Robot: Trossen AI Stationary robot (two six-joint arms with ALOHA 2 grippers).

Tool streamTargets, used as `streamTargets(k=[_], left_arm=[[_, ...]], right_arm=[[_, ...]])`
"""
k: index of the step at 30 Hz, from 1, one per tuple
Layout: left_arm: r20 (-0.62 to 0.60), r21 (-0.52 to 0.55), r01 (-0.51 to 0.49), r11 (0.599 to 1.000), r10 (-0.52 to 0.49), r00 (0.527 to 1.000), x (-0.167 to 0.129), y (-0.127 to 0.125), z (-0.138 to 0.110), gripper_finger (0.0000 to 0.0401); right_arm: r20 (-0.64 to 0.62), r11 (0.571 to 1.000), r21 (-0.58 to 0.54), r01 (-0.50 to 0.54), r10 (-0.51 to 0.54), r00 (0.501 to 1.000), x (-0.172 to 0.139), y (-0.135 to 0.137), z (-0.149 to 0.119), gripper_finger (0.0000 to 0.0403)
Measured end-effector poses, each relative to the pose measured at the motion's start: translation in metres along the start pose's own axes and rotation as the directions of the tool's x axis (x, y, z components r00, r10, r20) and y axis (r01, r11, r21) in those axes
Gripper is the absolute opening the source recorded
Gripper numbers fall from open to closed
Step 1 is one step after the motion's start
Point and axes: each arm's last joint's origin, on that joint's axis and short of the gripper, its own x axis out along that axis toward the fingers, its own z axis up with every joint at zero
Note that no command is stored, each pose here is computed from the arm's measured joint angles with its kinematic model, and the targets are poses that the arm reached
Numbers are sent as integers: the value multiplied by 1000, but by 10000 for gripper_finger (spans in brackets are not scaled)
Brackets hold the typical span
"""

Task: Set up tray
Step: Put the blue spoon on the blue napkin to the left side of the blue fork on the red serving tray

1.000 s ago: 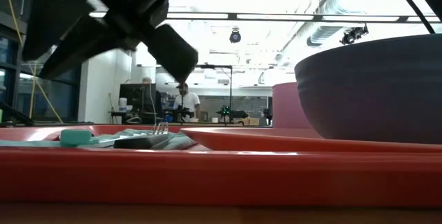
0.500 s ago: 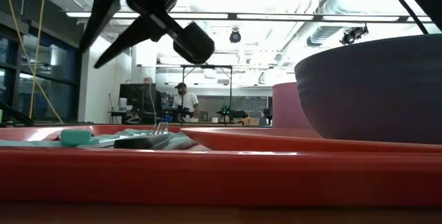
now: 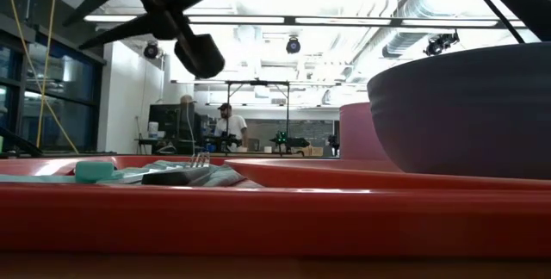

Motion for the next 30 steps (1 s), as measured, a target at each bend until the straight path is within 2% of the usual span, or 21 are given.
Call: streamTargets(k=[7,12,15,17,19,22,25,28,30], left_arm=[[0,-24,-1,1000,1,1000,0,0,0,182],[7,-24,-17,1000,17,1000,0,0,0,182],[13,-25,-34,999,34,999,0,1,0,182],[16,-25,-43,999,43,999,0,1,0,182],[19,-27,-51,998,52,998,0,1,1,182],[28,-43,-79,996,80,996,0,2,1,182],[23,-72,-136,988,138,990,0,5,-1,182],[-14,-164,-216,963,217,976,-1,9,-7,182],[-18,-266,-268,926,273,962,0,11,-10,182]], right_arm=[[108,986,-94,-137,147,983,-15,-1,38,81],[245,972,-221,-79,134,960,-59,14,60,109],[333,963,-267,24,69,940,-100,24,71,120],[401,954,-256,154,-40,915,-129,25,75,123],[463,929,-200,311,-190,866,-161,23,76,123],[522,864,-56,500,-402,752,-214,18,72,124],[499,768,85,635,-584,640,-261,6,63,124],[422,620,199,759,-753,505,-302,-10,48,124],[370,523,243,817,-828,420,-331,-18,38,124]])
